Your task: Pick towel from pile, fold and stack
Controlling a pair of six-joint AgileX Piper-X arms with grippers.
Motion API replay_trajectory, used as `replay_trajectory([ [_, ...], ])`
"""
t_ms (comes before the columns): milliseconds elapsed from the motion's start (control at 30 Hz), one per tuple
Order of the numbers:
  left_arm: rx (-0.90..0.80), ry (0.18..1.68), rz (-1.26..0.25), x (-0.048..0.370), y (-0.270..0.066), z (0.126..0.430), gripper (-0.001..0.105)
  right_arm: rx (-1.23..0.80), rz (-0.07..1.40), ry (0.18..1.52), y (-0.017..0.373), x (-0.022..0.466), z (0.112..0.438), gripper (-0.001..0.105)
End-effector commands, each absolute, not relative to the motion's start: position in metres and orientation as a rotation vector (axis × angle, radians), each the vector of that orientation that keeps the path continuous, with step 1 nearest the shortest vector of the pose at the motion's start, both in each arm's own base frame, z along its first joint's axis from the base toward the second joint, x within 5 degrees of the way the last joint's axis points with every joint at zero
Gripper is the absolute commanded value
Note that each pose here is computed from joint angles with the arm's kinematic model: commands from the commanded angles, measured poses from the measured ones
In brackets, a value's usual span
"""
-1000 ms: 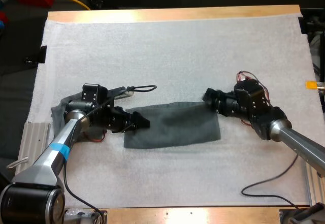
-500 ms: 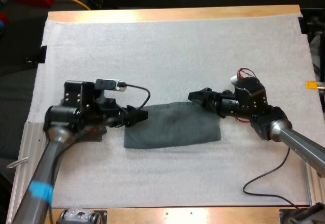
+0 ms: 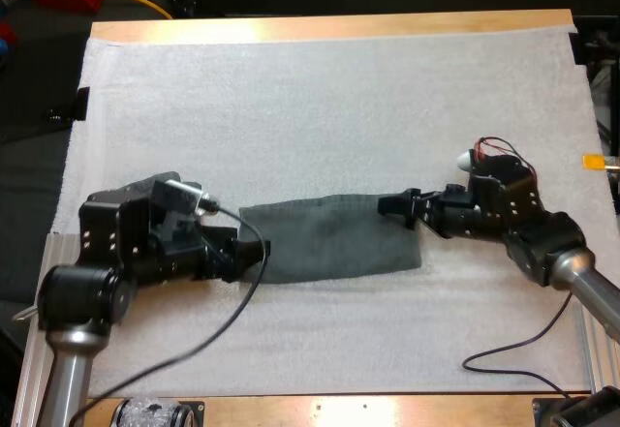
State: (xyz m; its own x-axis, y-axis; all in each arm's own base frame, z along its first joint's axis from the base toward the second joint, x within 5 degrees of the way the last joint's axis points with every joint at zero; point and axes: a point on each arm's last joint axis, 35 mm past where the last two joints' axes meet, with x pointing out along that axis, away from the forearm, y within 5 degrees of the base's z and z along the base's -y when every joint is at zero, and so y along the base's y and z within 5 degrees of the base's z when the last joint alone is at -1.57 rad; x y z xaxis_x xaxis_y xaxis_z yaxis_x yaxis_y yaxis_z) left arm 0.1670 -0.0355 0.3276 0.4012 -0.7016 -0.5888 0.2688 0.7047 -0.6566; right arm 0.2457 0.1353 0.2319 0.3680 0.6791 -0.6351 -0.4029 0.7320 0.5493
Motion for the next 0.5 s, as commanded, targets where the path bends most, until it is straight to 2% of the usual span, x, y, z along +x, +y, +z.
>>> replay_trajectory([
  [0,-0.498,0.973,-0.630,0.161,-0.034,0.331,0.065,0.292,0.713,0.969,0.132,0.241,0.237,0.079],
  [467,-0.462,0.919,-0.596,0.113,-0.030,0.348,0.065,0.176,0.653,0.973,0.113,0.209,0.262,0.079],
])
